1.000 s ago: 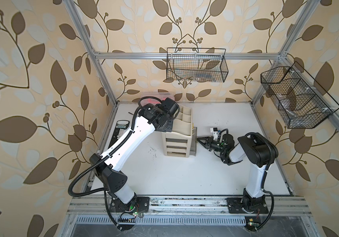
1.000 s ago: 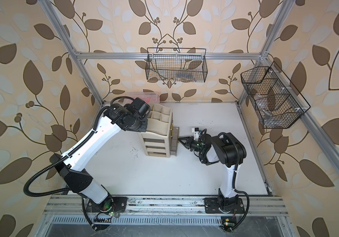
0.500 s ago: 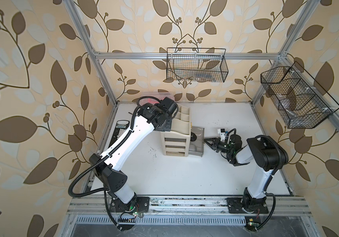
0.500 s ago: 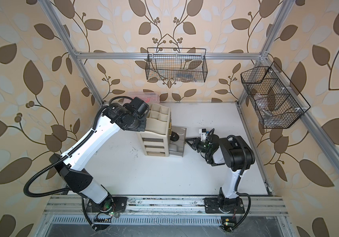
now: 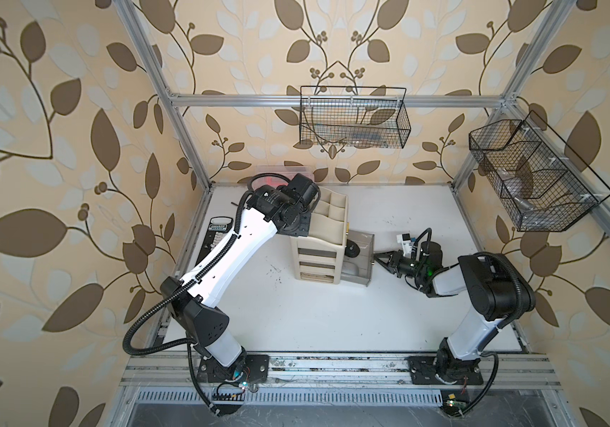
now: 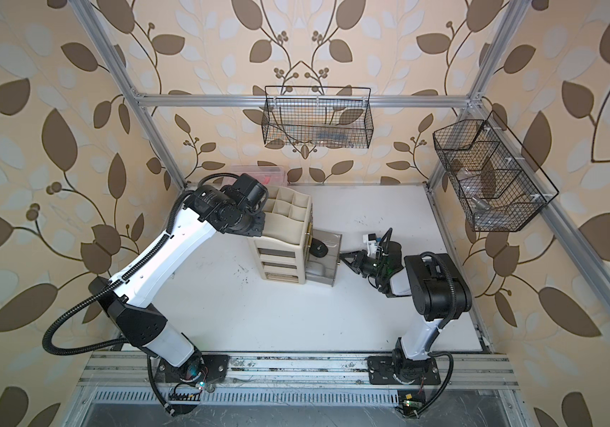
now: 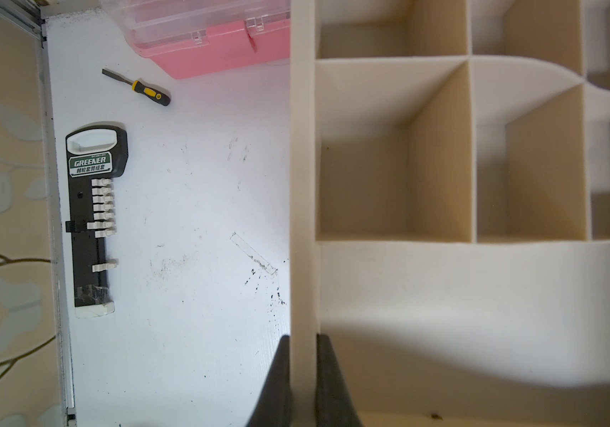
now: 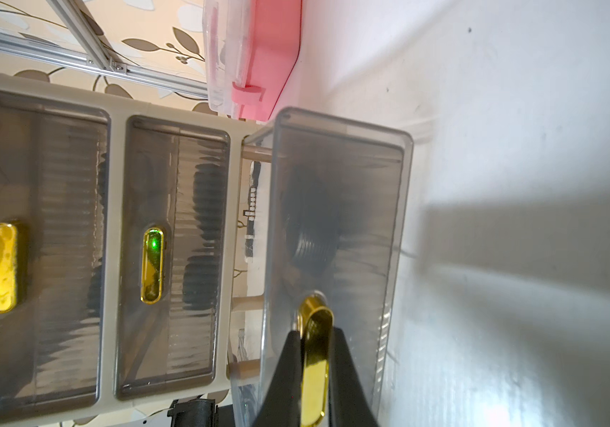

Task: Take the mice out of the drawer
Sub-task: Open the drawer in the storage box.

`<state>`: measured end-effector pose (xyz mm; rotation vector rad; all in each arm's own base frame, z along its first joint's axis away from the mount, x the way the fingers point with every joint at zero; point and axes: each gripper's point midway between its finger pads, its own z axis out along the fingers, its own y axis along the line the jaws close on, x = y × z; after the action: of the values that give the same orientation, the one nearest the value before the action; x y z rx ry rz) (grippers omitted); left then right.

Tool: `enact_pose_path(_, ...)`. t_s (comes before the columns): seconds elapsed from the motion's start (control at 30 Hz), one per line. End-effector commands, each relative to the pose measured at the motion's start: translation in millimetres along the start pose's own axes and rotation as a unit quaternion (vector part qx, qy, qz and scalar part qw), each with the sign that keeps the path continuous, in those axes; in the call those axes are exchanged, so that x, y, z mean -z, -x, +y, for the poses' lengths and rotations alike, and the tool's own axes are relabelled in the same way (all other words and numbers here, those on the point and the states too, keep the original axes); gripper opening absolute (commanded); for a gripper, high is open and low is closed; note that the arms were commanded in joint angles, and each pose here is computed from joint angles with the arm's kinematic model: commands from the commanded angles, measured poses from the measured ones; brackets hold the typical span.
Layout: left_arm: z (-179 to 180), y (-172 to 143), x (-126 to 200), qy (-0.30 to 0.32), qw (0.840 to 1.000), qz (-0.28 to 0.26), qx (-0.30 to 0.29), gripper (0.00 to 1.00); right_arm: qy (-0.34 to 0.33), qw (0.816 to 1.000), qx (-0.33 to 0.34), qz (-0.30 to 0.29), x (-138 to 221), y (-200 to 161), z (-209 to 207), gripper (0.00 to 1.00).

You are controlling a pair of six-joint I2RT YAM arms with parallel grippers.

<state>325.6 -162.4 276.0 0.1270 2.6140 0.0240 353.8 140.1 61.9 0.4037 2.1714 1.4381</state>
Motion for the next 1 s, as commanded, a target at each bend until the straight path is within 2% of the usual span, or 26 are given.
enact_pose_path(0.0,42,-16,-7,0.092,0.995,0.040,-0.029,0.05,-0.033,0.999,0.015,-0.020,4,15,-9,0.16)
enact_pose_path(0.27,39,-10,-3,0.079,0.996,0.031,-0.028,0.39,-0.108,0.992,0.062,-0.015,19,24,0,0.39)
enact_pose_path(0.37,38,-6,5,0.069,0.997,0.015,-0.019,0.49,-0.178,0.978,0.106,0.001,27,22,12,0.44)
enact_pose_path(0.43,38,-3,12,0.062,0.998,0.001,-0.008,0.52,-0.221,0.963,0.157,0.013,27,19,28,0.47)
enact_pose_path(0.53,43,0,23,0.060,0.998,-0.023,0.012,0.53,-0.242,0.946,0.216,0.024,21,15,56,0.51)
enact_pose_path(0.6,41,1,28,0.045,0.998,-0.040,0.024,0.54,-0.263,0.927,0.263,0.044,12,11,68,0.53)
enact_pose_path(0.77,43,2,30,0.035,0.996,-0.062,0.044,0.55,-0.287,0.887,0.340,0.124,-23,-8,76,0.58)
enact_pose_path(0.97,39,3,22,0.027,0.996,-0.061,0.053,0.53,-0.303,0.874,0.349,0.148,-48,-9,61,0.61)
